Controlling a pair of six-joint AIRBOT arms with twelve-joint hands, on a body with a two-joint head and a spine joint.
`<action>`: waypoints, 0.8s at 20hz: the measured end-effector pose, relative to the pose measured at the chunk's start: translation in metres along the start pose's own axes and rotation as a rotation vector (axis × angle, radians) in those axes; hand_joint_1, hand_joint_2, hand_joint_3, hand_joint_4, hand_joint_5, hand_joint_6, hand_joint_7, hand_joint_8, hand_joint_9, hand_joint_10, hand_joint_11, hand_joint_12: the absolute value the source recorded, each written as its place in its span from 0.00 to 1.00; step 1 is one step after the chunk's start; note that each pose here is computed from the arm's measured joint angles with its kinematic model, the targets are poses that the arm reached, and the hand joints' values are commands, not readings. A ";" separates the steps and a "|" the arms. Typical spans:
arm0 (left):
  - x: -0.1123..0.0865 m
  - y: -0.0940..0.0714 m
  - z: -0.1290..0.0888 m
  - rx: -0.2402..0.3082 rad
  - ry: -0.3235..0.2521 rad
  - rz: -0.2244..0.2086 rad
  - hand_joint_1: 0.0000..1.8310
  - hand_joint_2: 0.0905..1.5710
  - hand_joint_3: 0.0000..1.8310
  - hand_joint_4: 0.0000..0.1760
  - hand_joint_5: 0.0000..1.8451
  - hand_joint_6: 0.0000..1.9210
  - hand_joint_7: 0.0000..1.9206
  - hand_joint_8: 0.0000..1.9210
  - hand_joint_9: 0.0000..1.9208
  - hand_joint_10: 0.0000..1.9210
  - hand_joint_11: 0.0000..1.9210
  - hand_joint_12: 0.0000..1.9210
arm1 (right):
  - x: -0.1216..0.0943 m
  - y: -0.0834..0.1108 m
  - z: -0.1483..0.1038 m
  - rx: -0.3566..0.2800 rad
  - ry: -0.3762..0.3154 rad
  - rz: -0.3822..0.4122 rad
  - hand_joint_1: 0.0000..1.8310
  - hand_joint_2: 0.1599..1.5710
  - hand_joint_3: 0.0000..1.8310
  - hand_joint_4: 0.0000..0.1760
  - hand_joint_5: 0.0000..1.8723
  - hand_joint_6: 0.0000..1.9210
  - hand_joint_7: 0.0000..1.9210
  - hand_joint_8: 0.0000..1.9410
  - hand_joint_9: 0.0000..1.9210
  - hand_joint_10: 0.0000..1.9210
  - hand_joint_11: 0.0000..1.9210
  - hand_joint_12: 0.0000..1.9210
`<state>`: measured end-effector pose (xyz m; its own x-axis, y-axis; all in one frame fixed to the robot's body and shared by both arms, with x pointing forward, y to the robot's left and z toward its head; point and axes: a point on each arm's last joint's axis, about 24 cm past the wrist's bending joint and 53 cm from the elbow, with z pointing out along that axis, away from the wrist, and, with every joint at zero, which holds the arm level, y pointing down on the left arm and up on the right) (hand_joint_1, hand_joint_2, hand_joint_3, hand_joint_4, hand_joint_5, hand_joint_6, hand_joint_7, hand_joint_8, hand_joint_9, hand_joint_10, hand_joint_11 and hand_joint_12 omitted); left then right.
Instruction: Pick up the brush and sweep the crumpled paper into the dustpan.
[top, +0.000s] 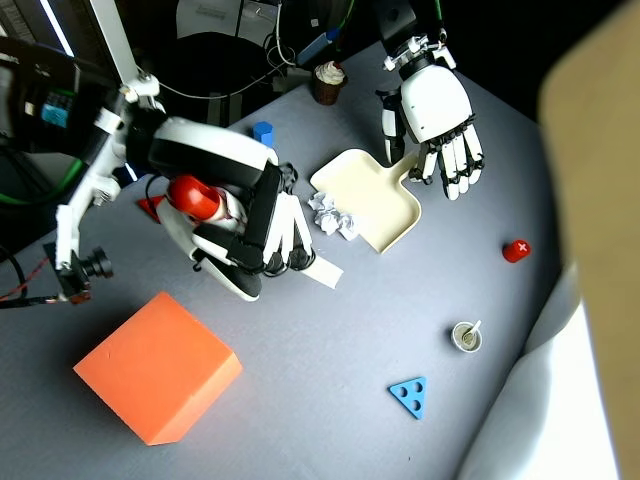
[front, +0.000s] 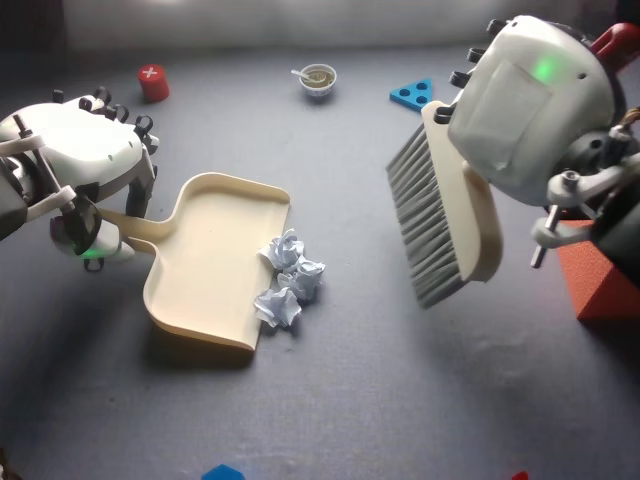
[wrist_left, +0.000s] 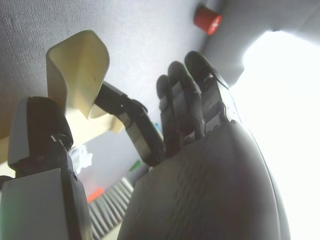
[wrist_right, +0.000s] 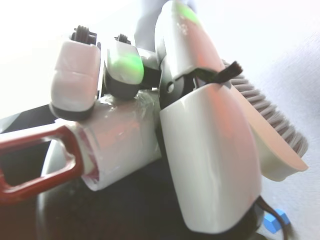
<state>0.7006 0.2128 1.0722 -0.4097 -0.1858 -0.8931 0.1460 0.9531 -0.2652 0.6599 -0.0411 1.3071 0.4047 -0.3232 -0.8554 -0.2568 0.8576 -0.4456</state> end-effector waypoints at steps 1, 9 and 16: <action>0.000 0.000 0.000 -0.001 0.001 0.000 0.60 0.68 0.00 0.00 0.56 0.46 0.17 0.00 0.15 0.00 0.00 0.34 | 0.005 0.004 0.005 0.002 0.017 0.019 0.76 0.71 0.00 0.00 0.44 1.00 0.51 1.00 0.70 1.00 0.82 1.00; 0.001 0.000 0.000 -0.001 0.003 -0.003 0.61 0.67 0.00 0.00 0.56 0.46 0.17 0.00 0.15 0.00 0.01 0.35 | 0.022 0.033 0.026 -0.018 0.076 0.096 0.76 0.72 0.00 0.00 0.46 1.00 0.51 1.00 0.70 1.00 0.82 1.00; 0.001 0.000 0.000 -0.001 0.003 -0.003 0.62 0.67 0.00 0.00 0.58 0.44 0.18 0.00 0.16 0.00 0.01 0.36 | 0.004 0.077 0.043 -0.083 0.042 0.127 0.76 0.72 0.00 0.00 0.45 1.00 0.51 1.00 0.69 1.00 0.81 1.00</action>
<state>0.7002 0.2130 1.0712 -0.4133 -0.1882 -0.8909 0.1435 0.9527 -0.2678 0.6796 0.0415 1.2809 0.3280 -0.2317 -0.9158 -0.3763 0.8572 -0.3516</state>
